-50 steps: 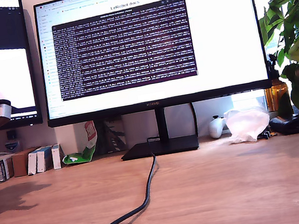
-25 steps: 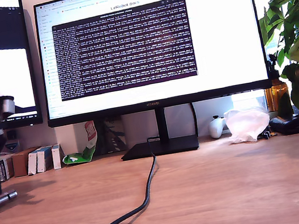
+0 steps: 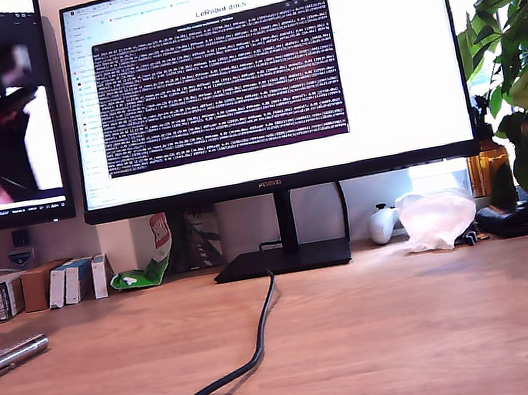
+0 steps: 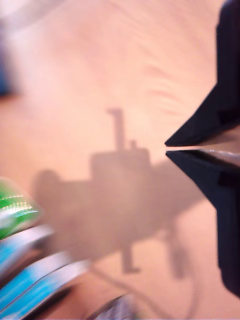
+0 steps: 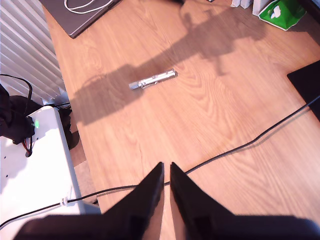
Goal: Pick the metallic laser pointer with your right arm, pass it to your left arm, then place it down to the left side of the table
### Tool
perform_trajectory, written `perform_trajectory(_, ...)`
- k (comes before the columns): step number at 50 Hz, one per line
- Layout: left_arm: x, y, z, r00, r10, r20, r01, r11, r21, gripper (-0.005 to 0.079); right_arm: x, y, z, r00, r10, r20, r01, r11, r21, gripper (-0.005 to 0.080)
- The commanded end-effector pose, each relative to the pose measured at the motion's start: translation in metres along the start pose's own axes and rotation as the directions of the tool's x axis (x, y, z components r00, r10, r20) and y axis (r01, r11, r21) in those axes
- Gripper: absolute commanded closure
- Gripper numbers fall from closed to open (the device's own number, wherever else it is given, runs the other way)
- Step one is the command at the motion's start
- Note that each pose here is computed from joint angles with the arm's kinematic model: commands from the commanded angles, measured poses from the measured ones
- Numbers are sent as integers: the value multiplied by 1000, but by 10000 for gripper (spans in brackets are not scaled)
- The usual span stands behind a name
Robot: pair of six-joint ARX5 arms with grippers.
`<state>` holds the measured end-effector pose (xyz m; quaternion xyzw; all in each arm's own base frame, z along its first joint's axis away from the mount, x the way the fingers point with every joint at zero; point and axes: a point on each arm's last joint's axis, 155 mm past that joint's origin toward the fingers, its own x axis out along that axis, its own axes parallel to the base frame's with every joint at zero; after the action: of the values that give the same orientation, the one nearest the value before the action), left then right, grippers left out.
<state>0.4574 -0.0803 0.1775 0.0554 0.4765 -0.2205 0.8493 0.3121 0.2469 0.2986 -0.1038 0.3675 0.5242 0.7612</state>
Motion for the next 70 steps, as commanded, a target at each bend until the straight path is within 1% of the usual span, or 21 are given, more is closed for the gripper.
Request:
perform_trajectory(1,2,-1,-2,1000,-18,-7,18,999,-36,753,-11,2,4,999,-26,21,25,998,50,764)
perform_trajectory(7,-7,-2,3,1000,-12,19,13,999,-37,753,-19,-17,0,997,-77,21,75,993,87,764)
perform_trajectory(12,-17,2,5,999,28,29,-27,999,-35,754,-30,-43,-9,986,-165,5,162,977,139,765)
perform_trajectory(17,-29,7,5,997,75,36,-73,996,-44,754,-45,-72,-17,965,-261,-7,257,946,195,765)
perform_trajectory(21,-40,10,7,993,103,52,-100,993,-59,753,-61,-98,-27,936,-352,-28,348,905,245,765)
perform_trajectory(26,-55,11,11,988,131,84,-126,990,-62,754,-81,-126,-42,887,-455,-73,456,844,283,765)
perform_trajectory(32,-72,10,19,979,160,130,-151,986,-71,754,-105,-150,-54,812,-572,-117,577,759,301,765)
perform_trajectory(41,-90,7,22,969,181,168,-173,983,-66,754,-132,-164,-54,734,-670,-107,662,673,329,765)
perform_trajectory(49,-95,6,17,964,192,186,-182,981,-66,754,-143,-172,-68,674,-727,-132,720,606,338,765)
perform_trajectory(51,-95,6,14,963,196,184,-187,980,-66,754,-143,-173,-73,666,-734,-136,726,594,347,765)
perform_trajectory(58,-92,5,7,962,201,186,-190,979,-73,753,-140,-171,-92,652,-747,-132,734,577,358,765)
perform_trajectory(64,-93,3,1,958,204,203,-193,978,-74,754,-140,-168,-109,626,-771,-116,749,553,365,765)
perform_trajectory(70,-96,-1,-11,950,211,229,-199,977,-72,753,-146,-164,-124,593,-800,-90,764,524,376,765)
